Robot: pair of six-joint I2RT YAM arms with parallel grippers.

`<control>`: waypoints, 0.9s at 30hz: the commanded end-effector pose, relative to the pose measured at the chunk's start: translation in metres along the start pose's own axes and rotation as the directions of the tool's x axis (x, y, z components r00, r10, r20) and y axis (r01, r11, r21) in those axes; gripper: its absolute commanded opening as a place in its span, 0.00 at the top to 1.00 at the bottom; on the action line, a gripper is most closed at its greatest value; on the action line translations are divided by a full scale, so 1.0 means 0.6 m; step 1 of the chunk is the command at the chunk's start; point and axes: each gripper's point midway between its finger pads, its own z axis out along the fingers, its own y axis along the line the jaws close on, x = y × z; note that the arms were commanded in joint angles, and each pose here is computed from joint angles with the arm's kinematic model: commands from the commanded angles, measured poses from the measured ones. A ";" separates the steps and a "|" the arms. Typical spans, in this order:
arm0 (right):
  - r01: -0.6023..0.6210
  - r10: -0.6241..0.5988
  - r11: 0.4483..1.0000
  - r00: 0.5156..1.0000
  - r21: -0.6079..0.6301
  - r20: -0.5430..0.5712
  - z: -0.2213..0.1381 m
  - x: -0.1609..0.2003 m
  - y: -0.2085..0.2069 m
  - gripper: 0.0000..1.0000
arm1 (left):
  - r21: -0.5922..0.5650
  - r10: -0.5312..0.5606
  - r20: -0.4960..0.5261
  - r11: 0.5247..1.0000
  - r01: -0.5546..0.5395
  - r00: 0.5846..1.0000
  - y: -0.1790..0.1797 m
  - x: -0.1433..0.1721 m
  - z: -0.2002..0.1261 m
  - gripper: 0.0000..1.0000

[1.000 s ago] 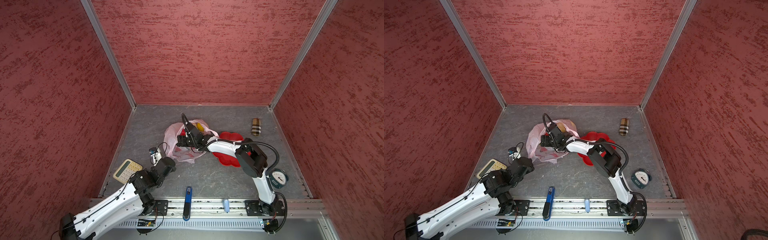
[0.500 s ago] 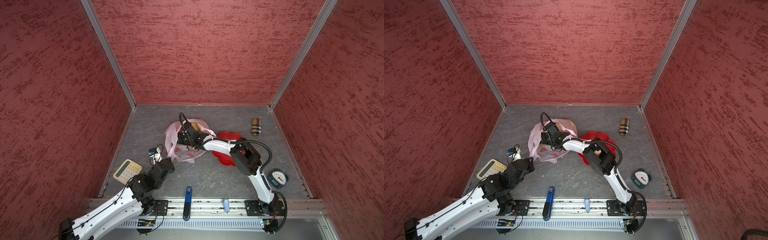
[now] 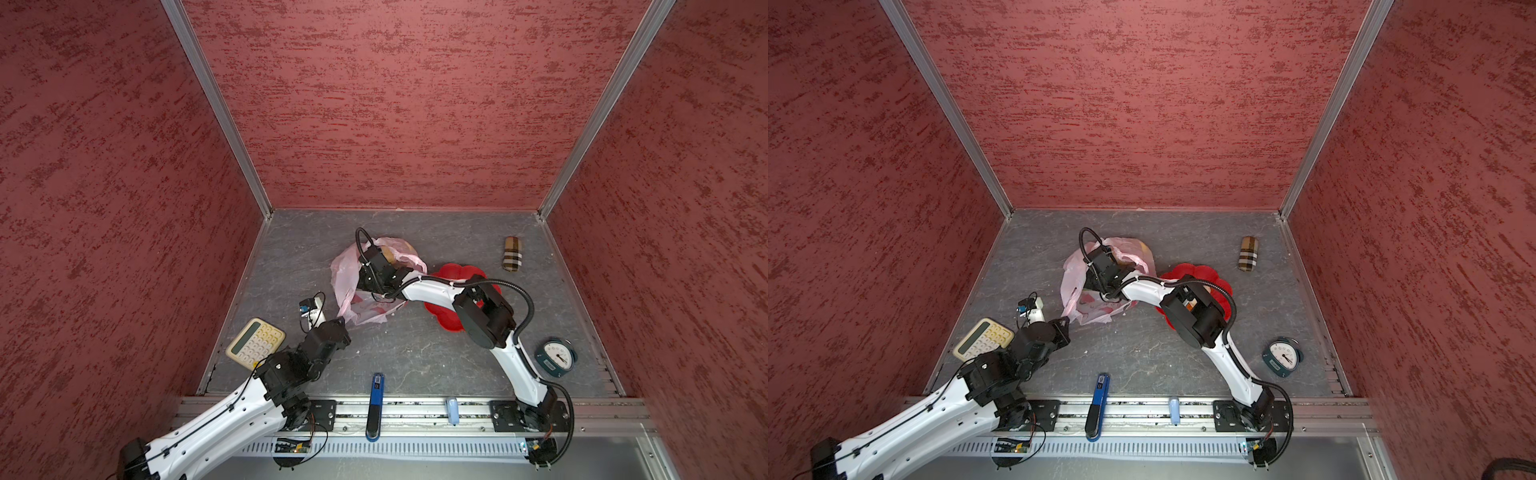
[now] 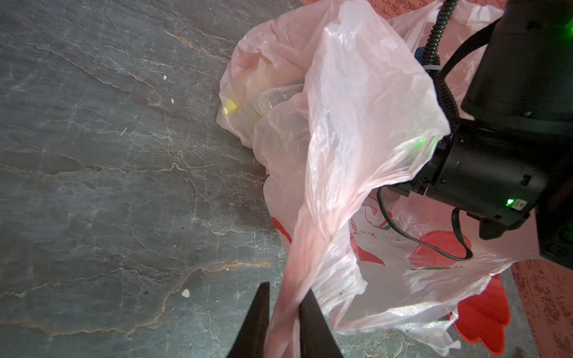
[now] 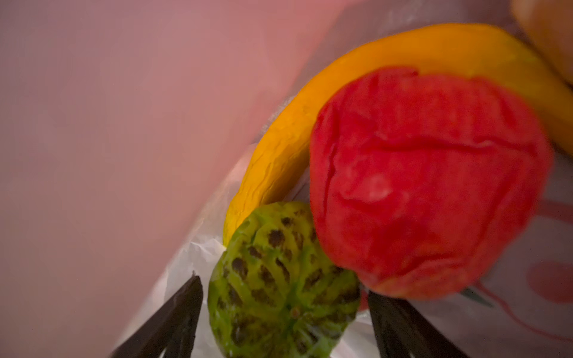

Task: Take fruits out of the plastic bag
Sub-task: Pick up the fruit from the plastic bag.

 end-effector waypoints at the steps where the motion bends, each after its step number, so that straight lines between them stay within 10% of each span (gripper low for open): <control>1: -0.024 0.024 1.000 1.000 0.006 0.005 0.015 0.001 0.000 0.16 | 0.025 -0.002 -0.006 1.000 0.003 1.000 -0.006 0.004 0.001 0.81; 27: -0.015 0.015 1.000 1.000 -0.022 0.022 0.000 -0.004 0.010 0.41 | 0.027 -0.016 0.025 1.000 0.015 1.000 0.000 -0.007 -0.003 0.81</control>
